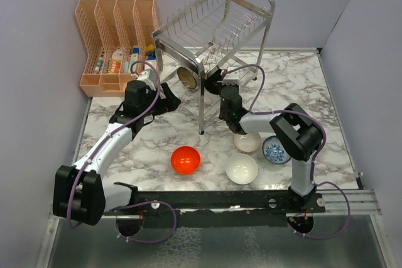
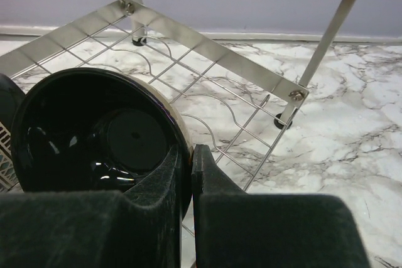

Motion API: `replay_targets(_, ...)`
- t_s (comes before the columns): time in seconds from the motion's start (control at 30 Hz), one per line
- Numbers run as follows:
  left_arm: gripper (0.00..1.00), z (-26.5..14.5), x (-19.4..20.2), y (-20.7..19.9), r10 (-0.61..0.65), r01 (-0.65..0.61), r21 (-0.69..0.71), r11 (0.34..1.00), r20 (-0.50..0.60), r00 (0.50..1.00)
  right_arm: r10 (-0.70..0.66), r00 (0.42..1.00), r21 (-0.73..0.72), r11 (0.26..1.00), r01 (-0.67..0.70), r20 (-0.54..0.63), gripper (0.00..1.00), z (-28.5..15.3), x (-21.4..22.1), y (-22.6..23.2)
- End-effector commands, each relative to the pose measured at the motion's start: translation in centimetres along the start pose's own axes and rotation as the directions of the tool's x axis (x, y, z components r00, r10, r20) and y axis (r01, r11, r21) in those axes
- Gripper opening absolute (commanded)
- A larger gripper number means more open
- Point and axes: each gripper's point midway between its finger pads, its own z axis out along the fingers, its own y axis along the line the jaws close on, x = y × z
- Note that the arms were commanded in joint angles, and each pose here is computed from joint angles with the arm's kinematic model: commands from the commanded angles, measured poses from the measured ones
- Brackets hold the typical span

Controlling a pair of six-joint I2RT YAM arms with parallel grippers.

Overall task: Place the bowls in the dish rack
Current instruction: Place the bowl in the dish rack.

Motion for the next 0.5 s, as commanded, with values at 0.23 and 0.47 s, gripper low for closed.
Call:
replay_targets(0.23, 0.86, -0.4, -1.4, -0.6, 0.035, -0.036, 0.015, 0.999, 0.062, 0.997, 0.14, 0.984, -0.033, 0.99, -0.137, 0.11, 0.01, 3.1, -3.2, 1.3)
replay_targets(0.47, 0.84, -0.3, -1.5, -0.7, 0.032, -0.034, 0.024, 0.999, 0.074, 0.997, 0.187, 0.979, -0.073, 0.981, -0.182, 0.081, 0.01, 5.6, -3.0, 1.7)
